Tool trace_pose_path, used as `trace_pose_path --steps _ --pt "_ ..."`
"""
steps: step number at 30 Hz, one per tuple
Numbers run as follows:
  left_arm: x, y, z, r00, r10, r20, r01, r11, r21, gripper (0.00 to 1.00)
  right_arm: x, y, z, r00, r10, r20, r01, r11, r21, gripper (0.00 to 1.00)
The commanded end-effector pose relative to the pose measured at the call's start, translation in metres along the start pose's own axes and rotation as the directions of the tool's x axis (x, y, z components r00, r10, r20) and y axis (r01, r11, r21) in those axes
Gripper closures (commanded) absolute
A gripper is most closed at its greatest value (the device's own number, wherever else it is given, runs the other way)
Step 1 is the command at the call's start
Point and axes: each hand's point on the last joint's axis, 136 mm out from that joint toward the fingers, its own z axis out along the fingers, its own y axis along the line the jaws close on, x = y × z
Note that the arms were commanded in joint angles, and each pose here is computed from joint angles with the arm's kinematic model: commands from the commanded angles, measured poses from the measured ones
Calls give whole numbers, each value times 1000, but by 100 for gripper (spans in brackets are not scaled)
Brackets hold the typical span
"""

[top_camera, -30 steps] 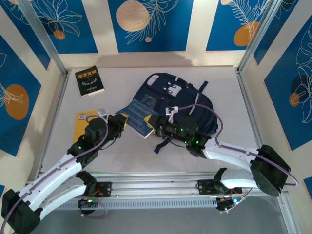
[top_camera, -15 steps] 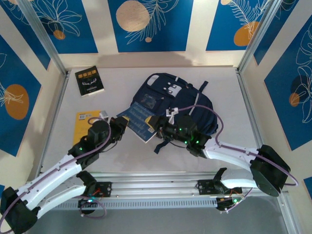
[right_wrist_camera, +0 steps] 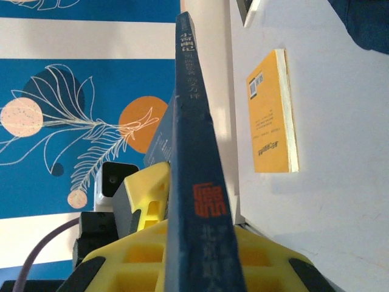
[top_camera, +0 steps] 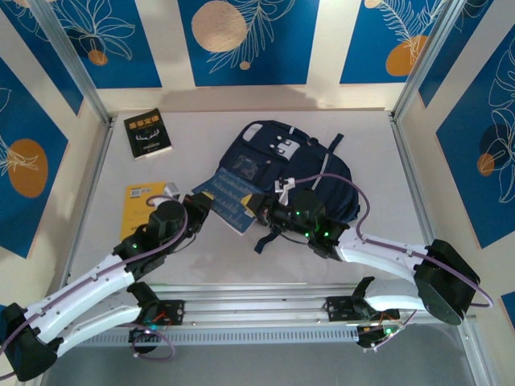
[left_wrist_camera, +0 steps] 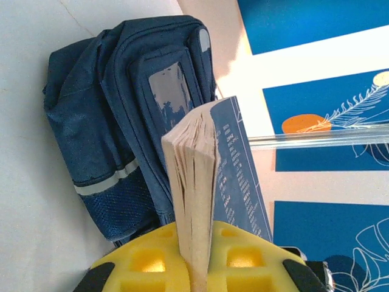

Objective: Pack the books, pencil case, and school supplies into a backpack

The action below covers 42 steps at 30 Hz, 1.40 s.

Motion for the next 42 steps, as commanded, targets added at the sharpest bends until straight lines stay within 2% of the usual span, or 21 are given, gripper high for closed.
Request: trace_pose_path --steps 1,2,3,5,7,10,12,15,17,19,22,26,31,37,42 --pt "-5 -13 -6 997 69 19 -69 998 -6 68 -13 24 -11 997 -39 64 41 999 -33 100" --pt "-4 -15 -6 995 98 13 -98 995 -9 52 -18 21 -18 995 -55 84 56 998 -14 100" --pt "-4 -16 -6 991 135 7 -135 991 -13 44 -23 17 -24 993 -66 100 64 998 18 100" --pt "1 -20 -4 973 230 -29 -231 972 -33 35 -37 7 -42 986 -100 137 88 992 92 100" --pt "12 -32 4 931 353 -90 -355 935 -8 30 -52 3 -64 973 -148 175 122 980 155 100" --pt "42 -47 26 838 499 -222 -501 864 53 27 -76 -1 -104 930 -271 250 195 936 292 100" --pt "60 -59 43 753 583 -304 -586 805 92 27 -92 -3 -134 890 -327 316 200 905 375 100" --pt "84 -75 73 614 676 -407 -686 712 148 27 -113 -10 -188 792 -427 436 150 829 539 100" --pt "104 -86 94 521 718 -461 -717 662 218 28 -122 -12 -221 723 -487 490 107 780 617 100" --pt "121 -95 114 454 735 -504 -727 632 268 30 -127 -9 -244 670 -533 517 91 750 655 100" --pt "146 -102 145 377 737 -562 -719 615 324 32 -132 -8 -278 584 -562 585 18 730 683 100" --pt "183 -102 182 314 717 -623 -679 628 380 34 -134 -15 -325 468 -556 687 -159 712 684 100" --pt "221 -91 217 251 707 -661 -675 617 404 34 -136 -9 -335 437 -598 672 -163 682 713 100" --pt "238 -62 249 250 680 -689 -705 615 352 36 -138 -2 -332 428 -625 653 -103 684 722 100" --pt "251 -58 252 247 666 -703 -675 639 368 46 -139 -2 -324 436 -639 634 -62 681 729 100"
